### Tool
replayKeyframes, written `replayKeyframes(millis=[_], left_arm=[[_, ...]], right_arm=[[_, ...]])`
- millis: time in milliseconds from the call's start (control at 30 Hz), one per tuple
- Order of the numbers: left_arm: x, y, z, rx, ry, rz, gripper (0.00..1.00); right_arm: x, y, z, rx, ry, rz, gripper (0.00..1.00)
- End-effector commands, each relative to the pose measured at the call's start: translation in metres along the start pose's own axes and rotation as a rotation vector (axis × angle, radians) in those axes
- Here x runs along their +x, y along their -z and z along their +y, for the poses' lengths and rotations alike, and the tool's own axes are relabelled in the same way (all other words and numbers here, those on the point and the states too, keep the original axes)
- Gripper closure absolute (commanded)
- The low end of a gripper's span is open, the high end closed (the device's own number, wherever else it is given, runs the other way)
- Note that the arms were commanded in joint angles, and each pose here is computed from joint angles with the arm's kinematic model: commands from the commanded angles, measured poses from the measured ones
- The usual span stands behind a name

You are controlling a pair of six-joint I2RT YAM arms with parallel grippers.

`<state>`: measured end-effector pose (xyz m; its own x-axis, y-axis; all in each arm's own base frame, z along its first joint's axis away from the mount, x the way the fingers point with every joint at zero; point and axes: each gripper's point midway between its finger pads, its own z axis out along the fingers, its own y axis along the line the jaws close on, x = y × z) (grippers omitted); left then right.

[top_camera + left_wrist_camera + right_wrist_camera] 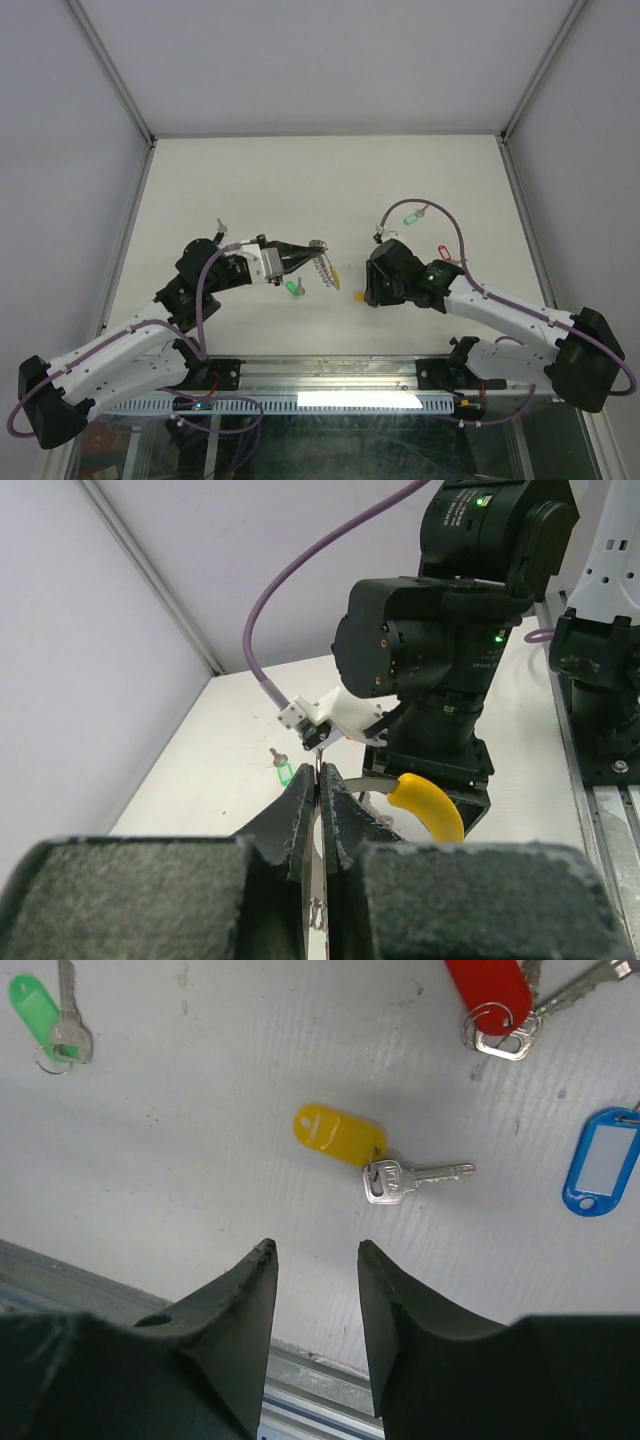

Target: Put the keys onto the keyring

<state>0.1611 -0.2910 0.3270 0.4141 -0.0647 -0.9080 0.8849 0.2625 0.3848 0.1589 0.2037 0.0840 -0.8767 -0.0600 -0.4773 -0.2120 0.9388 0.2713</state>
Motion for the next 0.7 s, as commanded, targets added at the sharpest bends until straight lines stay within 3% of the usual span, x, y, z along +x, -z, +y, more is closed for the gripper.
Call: replayKeyframes(millis=[0,667], left_arm=[[-0.03,-0.003,0.015,-0.038,-0.014,-0.067,1.0],[-0.026,-0.003,0.016,-0.032,-0.025,-0.039,1.0]], right_arm=[[-0.019,-0.007,-0.001,0.031,0.003,-0.095,0.61],[-0.005,-0.042,-0.019,0.139,0.077,-0.023,0.8]])
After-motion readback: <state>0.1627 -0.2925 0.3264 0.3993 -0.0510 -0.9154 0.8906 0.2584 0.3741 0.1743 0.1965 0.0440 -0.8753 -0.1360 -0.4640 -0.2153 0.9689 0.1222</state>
